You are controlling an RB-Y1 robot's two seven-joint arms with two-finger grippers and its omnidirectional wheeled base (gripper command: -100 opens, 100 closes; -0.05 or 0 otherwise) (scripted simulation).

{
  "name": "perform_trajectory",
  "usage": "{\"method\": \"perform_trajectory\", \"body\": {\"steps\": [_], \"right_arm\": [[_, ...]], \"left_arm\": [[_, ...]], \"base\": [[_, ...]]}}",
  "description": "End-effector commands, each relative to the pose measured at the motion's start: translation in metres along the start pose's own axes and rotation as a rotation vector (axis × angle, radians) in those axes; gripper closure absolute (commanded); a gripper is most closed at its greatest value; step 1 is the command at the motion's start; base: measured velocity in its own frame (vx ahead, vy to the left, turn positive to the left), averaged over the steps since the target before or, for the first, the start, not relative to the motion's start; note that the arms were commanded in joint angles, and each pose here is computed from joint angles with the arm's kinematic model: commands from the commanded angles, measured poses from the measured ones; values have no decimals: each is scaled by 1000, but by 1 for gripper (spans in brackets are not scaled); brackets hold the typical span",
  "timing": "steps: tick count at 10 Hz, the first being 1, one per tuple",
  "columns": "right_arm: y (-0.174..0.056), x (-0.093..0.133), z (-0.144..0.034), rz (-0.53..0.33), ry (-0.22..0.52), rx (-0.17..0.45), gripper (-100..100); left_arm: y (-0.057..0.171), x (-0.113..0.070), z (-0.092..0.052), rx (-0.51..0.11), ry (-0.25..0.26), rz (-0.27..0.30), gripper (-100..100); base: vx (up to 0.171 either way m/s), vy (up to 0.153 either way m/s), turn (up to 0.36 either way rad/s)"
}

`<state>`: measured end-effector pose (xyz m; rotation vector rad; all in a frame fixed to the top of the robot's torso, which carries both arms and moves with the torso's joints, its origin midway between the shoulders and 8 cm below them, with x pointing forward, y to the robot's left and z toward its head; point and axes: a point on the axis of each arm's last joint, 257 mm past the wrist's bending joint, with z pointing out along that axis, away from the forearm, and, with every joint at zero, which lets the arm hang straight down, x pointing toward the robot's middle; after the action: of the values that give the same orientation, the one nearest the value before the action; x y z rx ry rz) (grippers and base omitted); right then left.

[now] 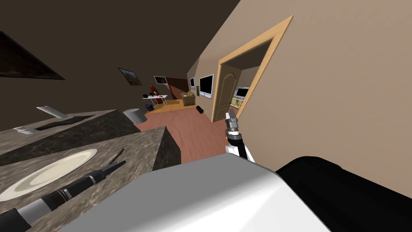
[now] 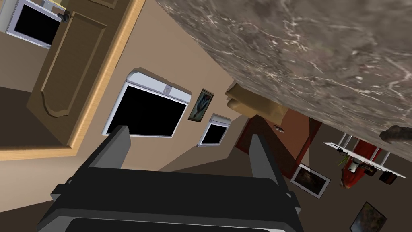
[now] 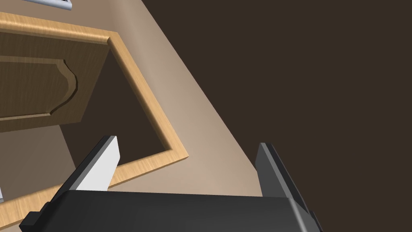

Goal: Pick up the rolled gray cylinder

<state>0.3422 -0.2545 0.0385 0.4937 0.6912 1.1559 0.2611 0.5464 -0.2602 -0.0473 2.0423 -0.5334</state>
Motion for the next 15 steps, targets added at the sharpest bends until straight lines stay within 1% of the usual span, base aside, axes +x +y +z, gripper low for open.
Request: {"method": "perform_trajectory", "body": {"steps": [1,2,3,4,5,6,7,8,9,10,11,12,13,14,15], "right_arm": [[0,0,0,0,0,0,0],[0,0,0,0,0,0,0],[0,0,0,0,0,0,0],[0,0,0,0,0,0,0],[0,0,0,0,0,0,0],[0,0,0,0,0,0,0],[0,0,0,0,0,0,0],[0,0,0,0,0,0,0],[0,0,0,0,0,0,0],[0,0,0,0,0,0,0],[0,0,0,0,0,0,0],[0,0,0,0,0,0,0],[0,0,0,0,0,0,0],[0,0,0,0,0,0,0],[0,0,0,0,0,0,0]], "left_arm": [[16,10,-13,-46,32,-11,-100],[29,17,-28,-80,88,2,-100],[35,21,-33,-99,90,-10,-100],[35,21,-33,-99,90,-10,-100],[46,27,-47,-128,144,3,-100],[62,38,-68,-177,199,3,-100],[64,39,-70,-184,200,-2,-100],[68,41,-75,-200,201,-11,-100],[78,49,-92,-232,253,-4,-100],[92,61,-116,-286,305,-12,-100],[89,60,-112,-275,305,-7,-100],[92,61,-116,-287,306,-13,-100],[97,64,-124,-308,307,-25,-100],[104,73,-141,-338,356,-23,-100],[108,76,-148,-357,357,-34,-100]], "base": [[128,9,-46],[141,-6,-85],[116,-3,-53],[53,-2,5],[119,11,-95],[235,23,-148],[190,9,-32],[70,0,18],[107,13,-73],[185,21,-147],[159,35,-40],[68,19,10],[0,0,0],[70,3,-83],[99,17,-45]]}}
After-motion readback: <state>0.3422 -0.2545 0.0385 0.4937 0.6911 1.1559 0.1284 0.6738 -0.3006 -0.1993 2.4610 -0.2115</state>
